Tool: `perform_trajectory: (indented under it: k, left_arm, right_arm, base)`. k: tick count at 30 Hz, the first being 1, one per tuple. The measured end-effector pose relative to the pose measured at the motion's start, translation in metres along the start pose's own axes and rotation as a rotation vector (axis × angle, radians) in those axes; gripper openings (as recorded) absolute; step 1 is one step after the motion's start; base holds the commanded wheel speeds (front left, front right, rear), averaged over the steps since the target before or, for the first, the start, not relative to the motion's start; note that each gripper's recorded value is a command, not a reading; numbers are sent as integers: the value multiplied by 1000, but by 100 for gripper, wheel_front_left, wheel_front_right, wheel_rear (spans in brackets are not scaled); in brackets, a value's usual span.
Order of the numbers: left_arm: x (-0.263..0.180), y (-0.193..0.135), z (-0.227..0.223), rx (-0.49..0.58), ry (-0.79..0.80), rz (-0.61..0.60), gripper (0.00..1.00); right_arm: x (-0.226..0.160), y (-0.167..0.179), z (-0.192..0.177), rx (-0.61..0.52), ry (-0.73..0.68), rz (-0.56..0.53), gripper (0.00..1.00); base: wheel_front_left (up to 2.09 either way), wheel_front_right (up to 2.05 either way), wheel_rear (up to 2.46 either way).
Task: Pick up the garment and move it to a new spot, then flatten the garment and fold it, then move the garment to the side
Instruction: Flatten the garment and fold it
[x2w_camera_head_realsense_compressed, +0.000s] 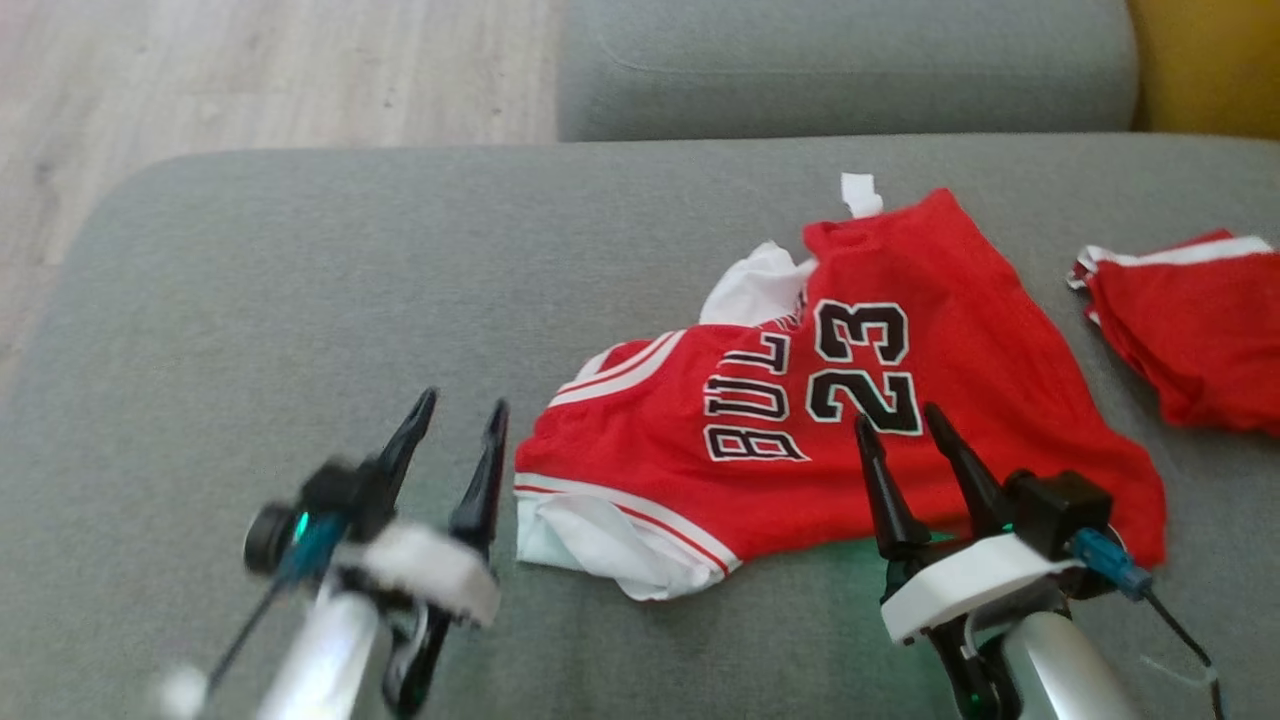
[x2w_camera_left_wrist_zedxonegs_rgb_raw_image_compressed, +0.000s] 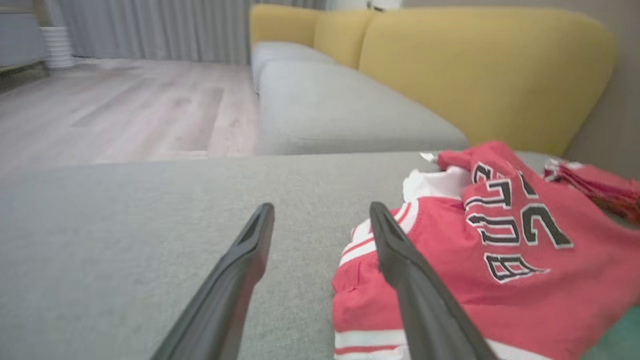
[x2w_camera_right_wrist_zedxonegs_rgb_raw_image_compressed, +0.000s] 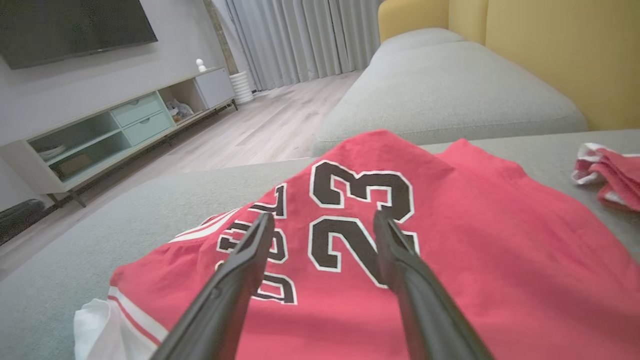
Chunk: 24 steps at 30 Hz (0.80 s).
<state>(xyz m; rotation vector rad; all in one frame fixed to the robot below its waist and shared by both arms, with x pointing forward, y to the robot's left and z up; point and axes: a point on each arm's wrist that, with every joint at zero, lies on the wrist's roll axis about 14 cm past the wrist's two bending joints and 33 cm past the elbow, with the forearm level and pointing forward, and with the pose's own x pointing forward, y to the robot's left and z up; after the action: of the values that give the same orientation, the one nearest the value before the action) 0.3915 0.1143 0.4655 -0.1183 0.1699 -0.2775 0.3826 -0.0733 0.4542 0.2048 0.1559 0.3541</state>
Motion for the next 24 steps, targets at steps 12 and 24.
perform_trajectory:
  k: [12, 24]
  left_arm:
    - [43, -43, -52, 154, 613, -308, 100]
    - [49, -33, -88, 220, 850, -363, 100]
  right_arm:
    - [-8, -34, 3, 11, -11, -102, 100]
    - [-24, -61, 0, 32, -19, -191, 100]
  base:
    - [0, 0, 0]
    - [0, 0, 0]
